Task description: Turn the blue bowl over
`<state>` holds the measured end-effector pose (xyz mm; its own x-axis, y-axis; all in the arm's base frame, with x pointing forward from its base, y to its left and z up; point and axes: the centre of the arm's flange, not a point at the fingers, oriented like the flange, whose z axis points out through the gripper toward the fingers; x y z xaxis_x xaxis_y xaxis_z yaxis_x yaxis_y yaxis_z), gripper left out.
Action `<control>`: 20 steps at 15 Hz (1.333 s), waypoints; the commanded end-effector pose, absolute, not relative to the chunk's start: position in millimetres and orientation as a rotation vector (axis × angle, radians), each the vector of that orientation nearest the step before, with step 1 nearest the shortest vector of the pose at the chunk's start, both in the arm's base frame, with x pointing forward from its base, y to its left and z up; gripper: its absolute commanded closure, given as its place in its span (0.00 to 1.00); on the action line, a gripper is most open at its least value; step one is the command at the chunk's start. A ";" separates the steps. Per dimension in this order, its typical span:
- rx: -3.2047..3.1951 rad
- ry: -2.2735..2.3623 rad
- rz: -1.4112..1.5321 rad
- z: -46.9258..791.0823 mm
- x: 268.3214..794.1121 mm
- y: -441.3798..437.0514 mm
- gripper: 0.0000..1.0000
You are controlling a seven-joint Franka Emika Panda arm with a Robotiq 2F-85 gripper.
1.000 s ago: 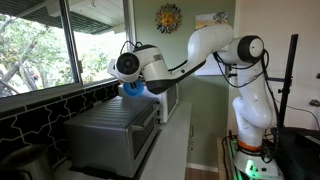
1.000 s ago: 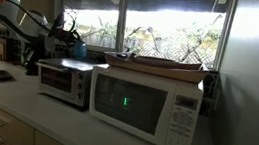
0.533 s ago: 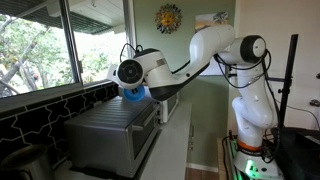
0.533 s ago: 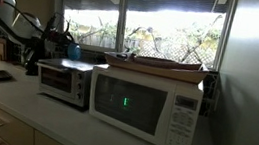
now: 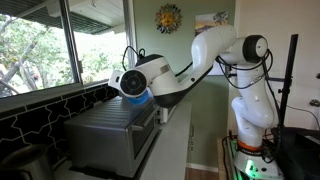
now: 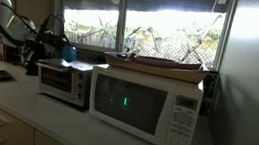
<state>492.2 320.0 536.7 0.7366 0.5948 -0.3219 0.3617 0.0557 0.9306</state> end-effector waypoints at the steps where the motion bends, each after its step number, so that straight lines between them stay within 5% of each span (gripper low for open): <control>1: 1.528 0.742 0.169 523.1 481.7 325.8 0.98; 20: 1.337 0.702 0.233 479.0 488.1 367.2 0.98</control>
<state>488.1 361.1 487.4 0.7634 0.5513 -0.3366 0.2434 0.2372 0.9405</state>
